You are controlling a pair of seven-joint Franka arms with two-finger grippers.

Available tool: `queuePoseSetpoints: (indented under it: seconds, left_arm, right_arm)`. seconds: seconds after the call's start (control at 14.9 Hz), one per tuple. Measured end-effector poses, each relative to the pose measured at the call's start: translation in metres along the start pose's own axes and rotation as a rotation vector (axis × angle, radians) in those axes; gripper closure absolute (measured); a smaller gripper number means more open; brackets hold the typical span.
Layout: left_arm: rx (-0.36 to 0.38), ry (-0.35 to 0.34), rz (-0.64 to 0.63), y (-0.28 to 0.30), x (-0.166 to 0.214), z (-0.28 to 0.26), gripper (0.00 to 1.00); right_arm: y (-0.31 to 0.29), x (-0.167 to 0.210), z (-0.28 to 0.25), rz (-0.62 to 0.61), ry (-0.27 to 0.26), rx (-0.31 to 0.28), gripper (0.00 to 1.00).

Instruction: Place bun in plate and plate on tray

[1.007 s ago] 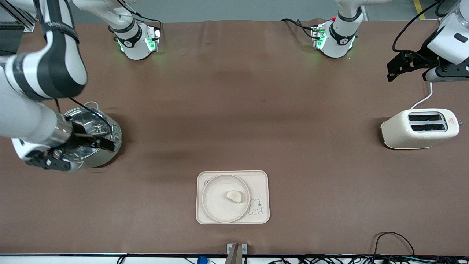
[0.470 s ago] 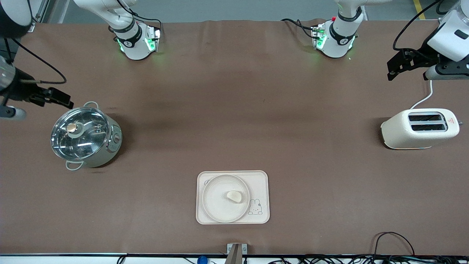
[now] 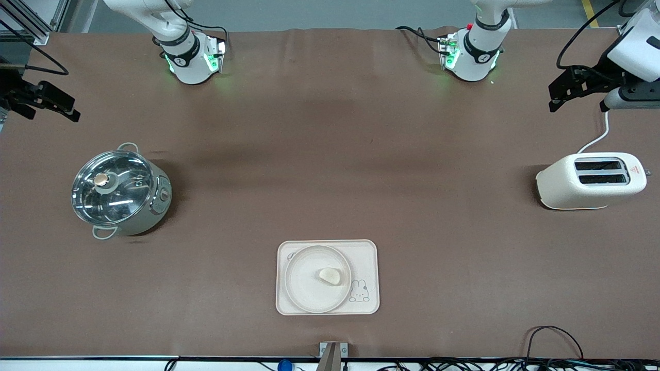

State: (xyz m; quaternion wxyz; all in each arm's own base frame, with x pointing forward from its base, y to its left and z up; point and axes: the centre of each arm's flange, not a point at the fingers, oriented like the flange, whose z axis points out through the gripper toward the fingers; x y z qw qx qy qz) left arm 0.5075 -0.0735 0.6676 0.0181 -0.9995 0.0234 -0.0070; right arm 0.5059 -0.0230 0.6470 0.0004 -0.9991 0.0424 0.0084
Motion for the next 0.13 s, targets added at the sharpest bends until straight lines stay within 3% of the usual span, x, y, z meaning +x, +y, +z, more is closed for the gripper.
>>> queuePoseSetpoints:
  seconds: [0.13]
  left_arm:
    - [0.0,0.0,0.002,0.0002,0.0,-0.0001,0.0]
  right_arm:
    - [0.0008,0.0004,0.0,0.0,0.0,-0.008,0.0]
